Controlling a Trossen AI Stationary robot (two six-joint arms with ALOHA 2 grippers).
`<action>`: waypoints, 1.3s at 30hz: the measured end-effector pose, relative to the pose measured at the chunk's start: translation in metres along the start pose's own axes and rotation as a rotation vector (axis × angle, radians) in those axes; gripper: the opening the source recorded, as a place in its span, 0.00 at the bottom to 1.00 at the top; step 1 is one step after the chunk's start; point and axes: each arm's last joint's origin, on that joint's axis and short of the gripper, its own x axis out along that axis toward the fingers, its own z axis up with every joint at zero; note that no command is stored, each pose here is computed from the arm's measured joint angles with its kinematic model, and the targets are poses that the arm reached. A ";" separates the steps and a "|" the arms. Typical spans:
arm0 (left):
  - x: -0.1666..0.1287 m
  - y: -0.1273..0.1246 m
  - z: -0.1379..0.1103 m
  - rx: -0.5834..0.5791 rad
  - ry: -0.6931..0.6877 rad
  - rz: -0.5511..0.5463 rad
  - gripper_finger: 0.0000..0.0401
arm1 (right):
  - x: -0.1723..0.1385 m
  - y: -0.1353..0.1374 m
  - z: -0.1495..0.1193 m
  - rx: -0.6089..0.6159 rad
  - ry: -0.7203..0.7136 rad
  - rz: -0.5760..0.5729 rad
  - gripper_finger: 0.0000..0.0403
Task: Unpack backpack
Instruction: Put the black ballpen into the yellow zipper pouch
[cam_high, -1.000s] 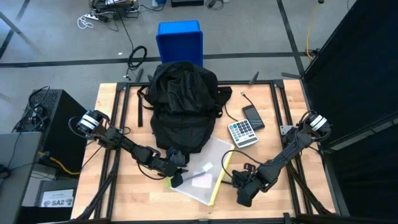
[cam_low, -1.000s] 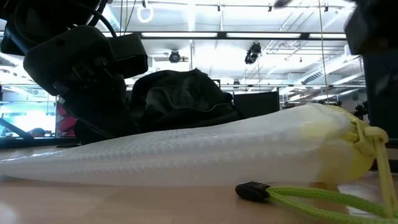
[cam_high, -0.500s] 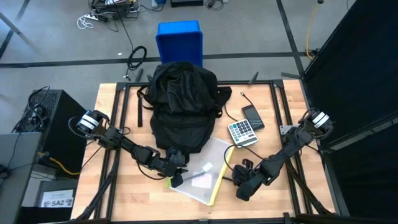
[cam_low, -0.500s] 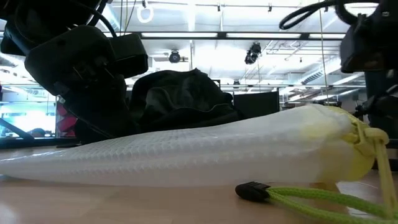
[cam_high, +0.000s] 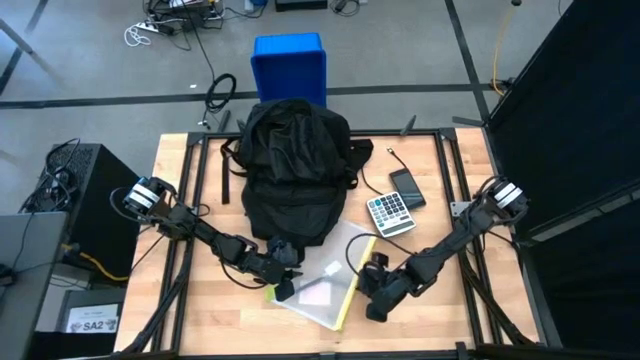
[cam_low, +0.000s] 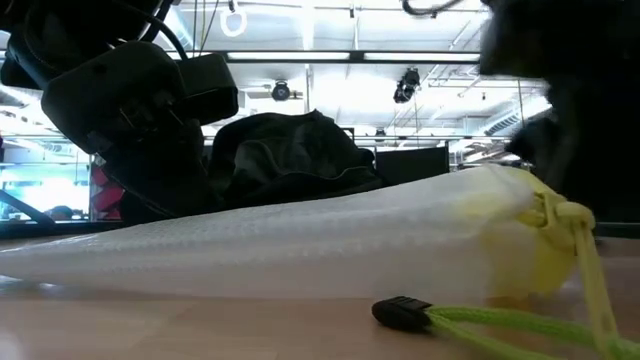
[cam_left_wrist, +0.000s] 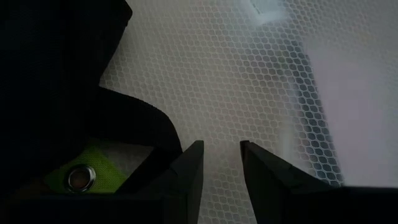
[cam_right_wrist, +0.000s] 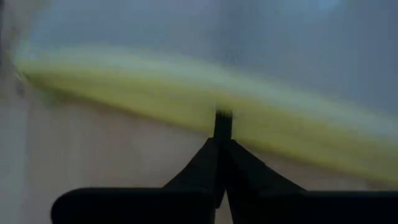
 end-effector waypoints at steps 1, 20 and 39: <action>0.000 0.000 0.000 0.000 0.000 0.000 0.22 | 0.000 0.000 0.004 -0.010 -0.009 -0.003 0.01; 0.000 0.001 0.000 0.001 0.000 0.004 0.22 | 0.036 -0.034 0.049 -0.016 -0.146 0.029 0.00; 0.002 0.001 -0.001 0.003 0.005 0.007 0.22 | -0.022 -0.041 0.049 0.015 0.008 0.047 0.34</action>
